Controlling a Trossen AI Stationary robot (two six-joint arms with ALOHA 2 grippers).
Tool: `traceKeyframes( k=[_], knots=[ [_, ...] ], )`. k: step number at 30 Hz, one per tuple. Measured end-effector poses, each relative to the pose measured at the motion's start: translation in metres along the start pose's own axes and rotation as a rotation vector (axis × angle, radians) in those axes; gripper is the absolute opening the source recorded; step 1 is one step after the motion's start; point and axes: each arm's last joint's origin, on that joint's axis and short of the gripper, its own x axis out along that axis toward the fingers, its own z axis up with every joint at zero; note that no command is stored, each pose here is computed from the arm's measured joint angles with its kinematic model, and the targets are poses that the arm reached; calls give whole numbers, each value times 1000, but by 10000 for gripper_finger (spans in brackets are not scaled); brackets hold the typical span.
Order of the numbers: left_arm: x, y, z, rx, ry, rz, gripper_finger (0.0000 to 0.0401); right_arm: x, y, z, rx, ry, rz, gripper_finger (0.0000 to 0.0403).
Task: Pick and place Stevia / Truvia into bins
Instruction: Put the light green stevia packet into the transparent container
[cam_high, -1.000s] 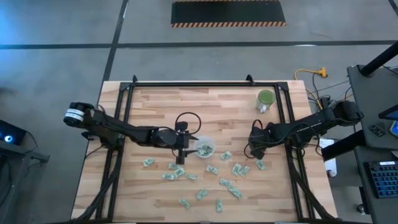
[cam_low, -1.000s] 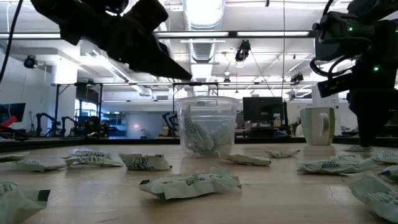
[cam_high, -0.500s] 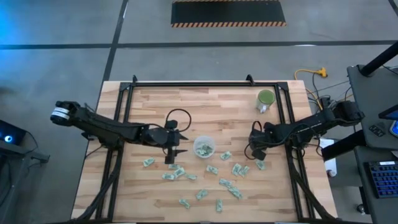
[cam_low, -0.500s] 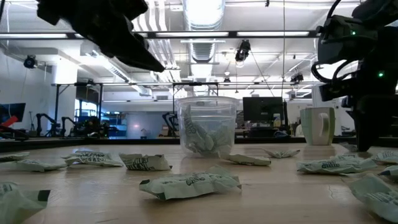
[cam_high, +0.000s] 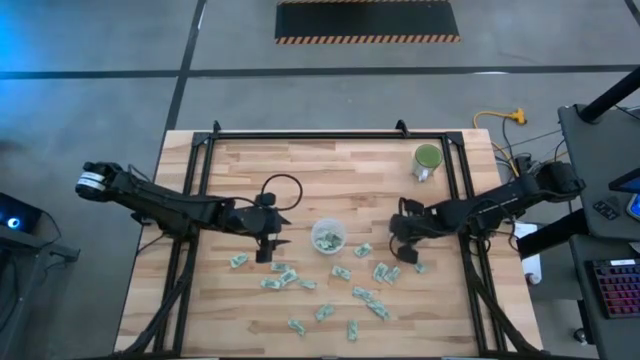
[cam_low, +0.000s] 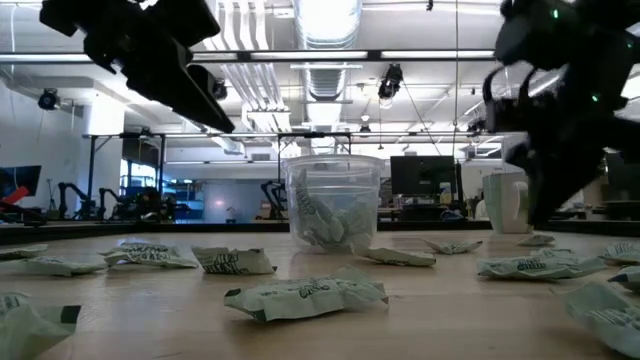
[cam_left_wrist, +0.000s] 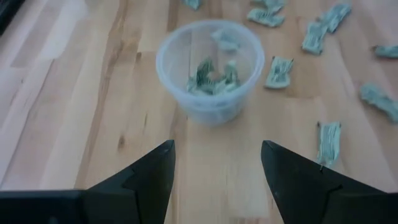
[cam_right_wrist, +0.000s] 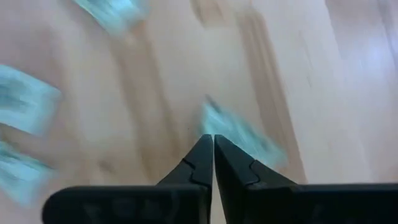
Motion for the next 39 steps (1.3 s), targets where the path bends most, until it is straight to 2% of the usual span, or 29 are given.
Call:
traceKeyframes(
  k=[4,9,21,26,30,37,39],
  knots=[
    [2,1,-6,1,18,17,221,-5,5,8,-33,-46,22,8],
    [3,1,-9,3,25,18,221,-4,2,7,26,-62,-39,14],
    [3,1,-9,3,23,17,221,6,-5,-4,64,-14,-90,117],
    [3,1,-9,3,23,17,221,10,-10,-8,104,7,-102,134],
    [3,1,-9,3,23,17,221,10,-9,-9,95,18,-84,118],
    [3,1,-9,3,23,17,221,10,-8,-9,35,44,-31,22],
    [3,1,-9,3,23,17,221,10,-8,-9,20,46,-27,13]
  ],
)
